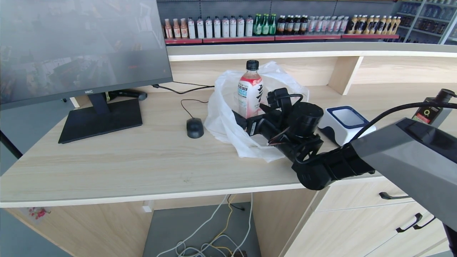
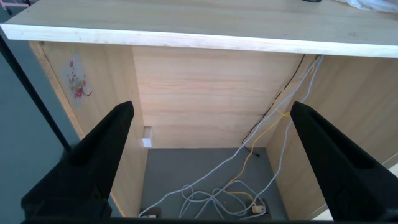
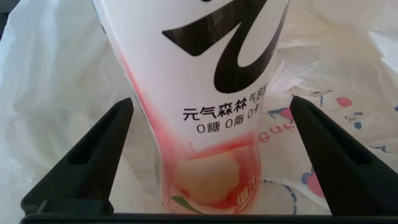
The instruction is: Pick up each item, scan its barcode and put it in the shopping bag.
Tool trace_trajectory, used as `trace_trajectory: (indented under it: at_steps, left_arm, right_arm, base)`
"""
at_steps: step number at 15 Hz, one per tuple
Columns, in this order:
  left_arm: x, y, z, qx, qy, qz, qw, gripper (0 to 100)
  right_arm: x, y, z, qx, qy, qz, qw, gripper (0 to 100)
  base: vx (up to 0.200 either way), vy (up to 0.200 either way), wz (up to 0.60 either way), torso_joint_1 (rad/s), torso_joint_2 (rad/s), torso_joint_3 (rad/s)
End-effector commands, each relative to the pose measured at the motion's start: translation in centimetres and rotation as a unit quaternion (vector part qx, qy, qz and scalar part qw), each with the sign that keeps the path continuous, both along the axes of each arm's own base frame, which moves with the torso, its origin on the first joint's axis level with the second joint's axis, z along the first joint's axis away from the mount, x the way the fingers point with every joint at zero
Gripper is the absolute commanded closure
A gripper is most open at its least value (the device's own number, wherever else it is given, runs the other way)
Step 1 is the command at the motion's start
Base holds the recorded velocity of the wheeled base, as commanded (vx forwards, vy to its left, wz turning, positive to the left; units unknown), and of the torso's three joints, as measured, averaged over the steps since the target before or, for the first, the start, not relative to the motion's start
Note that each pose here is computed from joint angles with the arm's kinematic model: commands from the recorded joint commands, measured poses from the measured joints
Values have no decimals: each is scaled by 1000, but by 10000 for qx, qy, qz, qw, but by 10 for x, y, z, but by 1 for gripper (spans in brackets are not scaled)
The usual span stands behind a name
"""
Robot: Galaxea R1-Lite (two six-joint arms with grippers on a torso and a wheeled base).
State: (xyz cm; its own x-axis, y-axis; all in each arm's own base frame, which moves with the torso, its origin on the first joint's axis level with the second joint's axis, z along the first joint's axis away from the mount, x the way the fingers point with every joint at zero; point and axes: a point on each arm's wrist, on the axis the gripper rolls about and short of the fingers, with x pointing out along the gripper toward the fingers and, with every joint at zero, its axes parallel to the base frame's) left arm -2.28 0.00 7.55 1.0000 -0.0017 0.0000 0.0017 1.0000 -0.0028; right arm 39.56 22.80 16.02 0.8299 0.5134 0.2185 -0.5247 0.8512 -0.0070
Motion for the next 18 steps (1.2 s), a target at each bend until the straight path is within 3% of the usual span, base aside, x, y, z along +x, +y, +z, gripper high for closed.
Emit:
trace_trajectory:
  at_steps: [1,6,10,13,16,18]
  left_arm:
    - [0,0,0,-2,0,1,10000,0]
    - [0,0,0,-2,0,1,10000,0]
    - [0,0,0,-2,0,1,10000,0]
    - [0,0,0,-2,0,1,10000,0]
    - [0,0,0,-2,0,1,10000,0]
    - [0,0,0,-2,0,1,10000,0]
  right_arm:
    - [-4,-2,9,61,-91,5,9999,0]
    - [-24,-15,31,98,-168,-12,9998,0]
    - [-66,-38,48,384,-252,27,9989,0]
    - [-105,-56,38,485,-423,85,9979,0]
    - [-145,-55,22,485,-351,425,9973,0]
    - [-158,-59,29,531,-401,505,9965,0]
  base:
    - [0,0,0,0,0,0]
    - [0,0,0,0,0,0]
    - [0,0,0,0,0,0]
    - [0,0,0,0,0,0]
    - [0,0,0,0,0,0]
    - [0,0,0,0,0,0]
